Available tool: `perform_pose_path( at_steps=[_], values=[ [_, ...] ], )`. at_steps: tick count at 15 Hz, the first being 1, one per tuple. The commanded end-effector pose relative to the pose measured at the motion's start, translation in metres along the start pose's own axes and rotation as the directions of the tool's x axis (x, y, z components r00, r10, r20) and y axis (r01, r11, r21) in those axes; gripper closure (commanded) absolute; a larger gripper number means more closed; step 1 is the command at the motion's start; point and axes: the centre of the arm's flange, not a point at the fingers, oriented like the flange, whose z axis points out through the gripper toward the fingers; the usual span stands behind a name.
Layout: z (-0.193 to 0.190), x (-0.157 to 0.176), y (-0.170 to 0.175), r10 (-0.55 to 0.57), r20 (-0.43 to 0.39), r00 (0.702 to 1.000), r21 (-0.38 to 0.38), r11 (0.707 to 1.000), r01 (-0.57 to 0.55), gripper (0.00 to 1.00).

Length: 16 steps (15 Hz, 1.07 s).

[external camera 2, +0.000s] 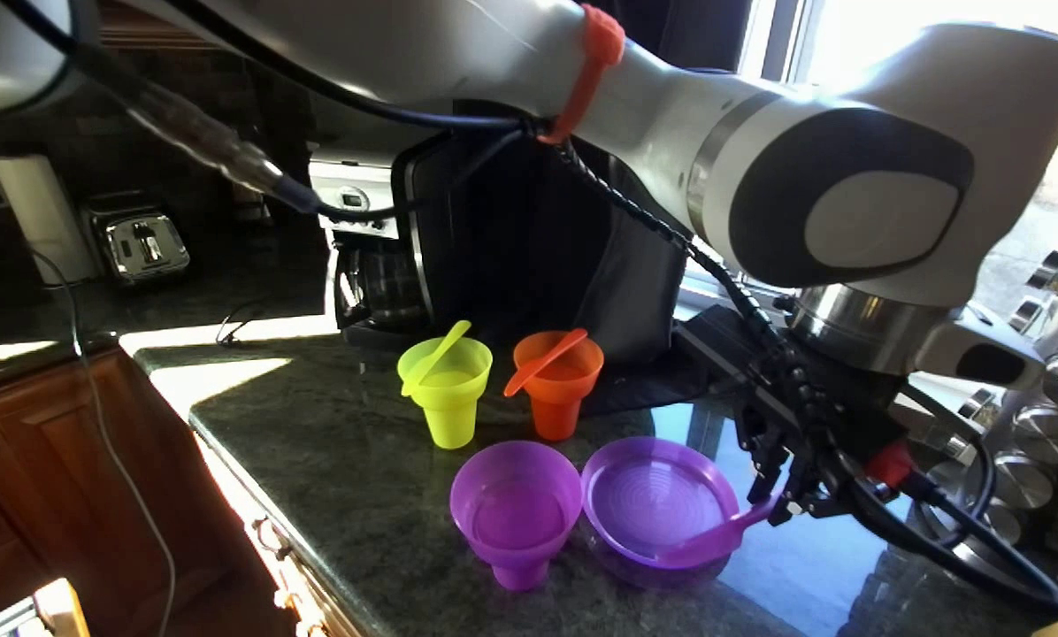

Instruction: Move the purple cup forward, then put the purple bowl on the purple cup, then put the purple knife on the purple bowl

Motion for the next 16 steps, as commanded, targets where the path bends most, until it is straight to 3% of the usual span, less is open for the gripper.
perform_pose_path(
  at_steps=[1, 8, 16],
  values=[
    [-0.019, -0.065, -0.019, -0.034, 0.002, 0.999, 0.061, 0.998, 0.034, 0.95],
    [-0.037, -0.124, -0.046, -0.06, -0.012, 0.998, 0.104, 0.993, 0.061, 0.95],
    [-0.03, -0.158, -0.079, -0.129, -0.025, 0.991, 0.129, 0.983, 0.131, 0.95]
  ],
)
